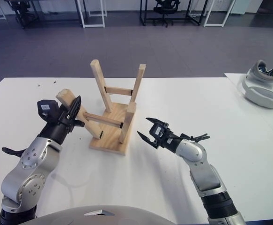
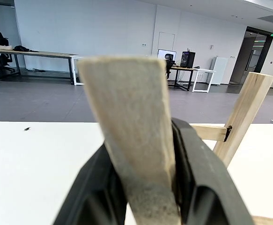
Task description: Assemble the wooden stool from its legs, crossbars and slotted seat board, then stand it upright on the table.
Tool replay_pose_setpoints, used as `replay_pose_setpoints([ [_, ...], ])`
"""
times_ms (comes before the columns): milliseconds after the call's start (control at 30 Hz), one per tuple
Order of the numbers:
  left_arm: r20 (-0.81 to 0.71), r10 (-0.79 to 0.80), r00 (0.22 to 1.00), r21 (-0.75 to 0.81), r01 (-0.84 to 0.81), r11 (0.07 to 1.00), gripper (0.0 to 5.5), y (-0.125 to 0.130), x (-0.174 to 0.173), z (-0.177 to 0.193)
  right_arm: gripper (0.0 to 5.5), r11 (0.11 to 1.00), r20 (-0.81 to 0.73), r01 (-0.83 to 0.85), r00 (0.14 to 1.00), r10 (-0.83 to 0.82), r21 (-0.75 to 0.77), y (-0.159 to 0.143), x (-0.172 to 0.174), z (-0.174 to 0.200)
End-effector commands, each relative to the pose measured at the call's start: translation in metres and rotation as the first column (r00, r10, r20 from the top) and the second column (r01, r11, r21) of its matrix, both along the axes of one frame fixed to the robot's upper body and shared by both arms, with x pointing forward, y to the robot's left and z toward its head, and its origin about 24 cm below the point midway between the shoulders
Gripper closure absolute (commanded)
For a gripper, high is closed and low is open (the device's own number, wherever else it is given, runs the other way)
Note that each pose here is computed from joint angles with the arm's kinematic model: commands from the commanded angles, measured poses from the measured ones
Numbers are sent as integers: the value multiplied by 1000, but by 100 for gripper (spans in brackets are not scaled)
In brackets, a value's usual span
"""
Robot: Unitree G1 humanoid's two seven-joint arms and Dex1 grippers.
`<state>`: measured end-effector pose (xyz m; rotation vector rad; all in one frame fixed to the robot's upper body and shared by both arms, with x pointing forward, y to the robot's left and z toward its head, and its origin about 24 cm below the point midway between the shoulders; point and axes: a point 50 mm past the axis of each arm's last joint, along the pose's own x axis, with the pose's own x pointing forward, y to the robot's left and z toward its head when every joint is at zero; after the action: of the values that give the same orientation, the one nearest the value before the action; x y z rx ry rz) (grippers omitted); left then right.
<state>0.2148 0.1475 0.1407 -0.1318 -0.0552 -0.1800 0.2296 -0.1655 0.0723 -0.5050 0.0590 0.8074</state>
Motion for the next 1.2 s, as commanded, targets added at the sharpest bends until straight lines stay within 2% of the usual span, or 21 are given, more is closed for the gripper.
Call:
replay_pose_setpoints([
  [33,-133,5,991,113,10,994,441,4,3,-22,220,1000,19,-14,1000,14,-20,1,5,6],
  [167,-146,-11,989,126,30,992,440,-1,2,-24,220,1000,14,-19,1000,20,-22,1,6,6],
  [233,-138,-4,990,116,20,993,374,0,2,-22,220,1000,12,-18,1000,19,-20,1,6,6],
  [400,-90,-46,995,124,57,991,287,-2,5,-11,220,1000,14,-17,1000,17,-14,1,6,7],
  [600,-295,-119,948,281,205,937,197,-4,1,-45,220,1000,17,-14,1000,14,-11,2,7,7],
  [700,-358,-120,926,291,233,928,141,-3,-4,-58,220,1000,17,-15,1000,15,-12,3,7,7],
  [767,-294,-134,946,282,220,934,138,-7,-1,-48,220,1000,16,-18,1000,18,-14,3,7,7],
  [900,-118,-261,958,244,283,928,81,-26,1,-17,220,1000,25,-16,1000,16,-9,5,8,9],
  [1000,-38,-300,953,192,302,934,22,-30,1,-2,220,998,31,-22,999,21,55,12,5,16],
  [1067,-7,-316,949,123,314,941,12,-32,0,6,220,996,25,-14,1000,12,86,14,3,19],
  [1133,20,-357,934,28,357,934,12,-36,-3,12,220,994,17,50,999,-52,93,8,6,19],
  [1200,50,-405,913,-51,407,912,12,-39,-9,17,220,978,16,189,981,-191,86,-11,13,21],
])
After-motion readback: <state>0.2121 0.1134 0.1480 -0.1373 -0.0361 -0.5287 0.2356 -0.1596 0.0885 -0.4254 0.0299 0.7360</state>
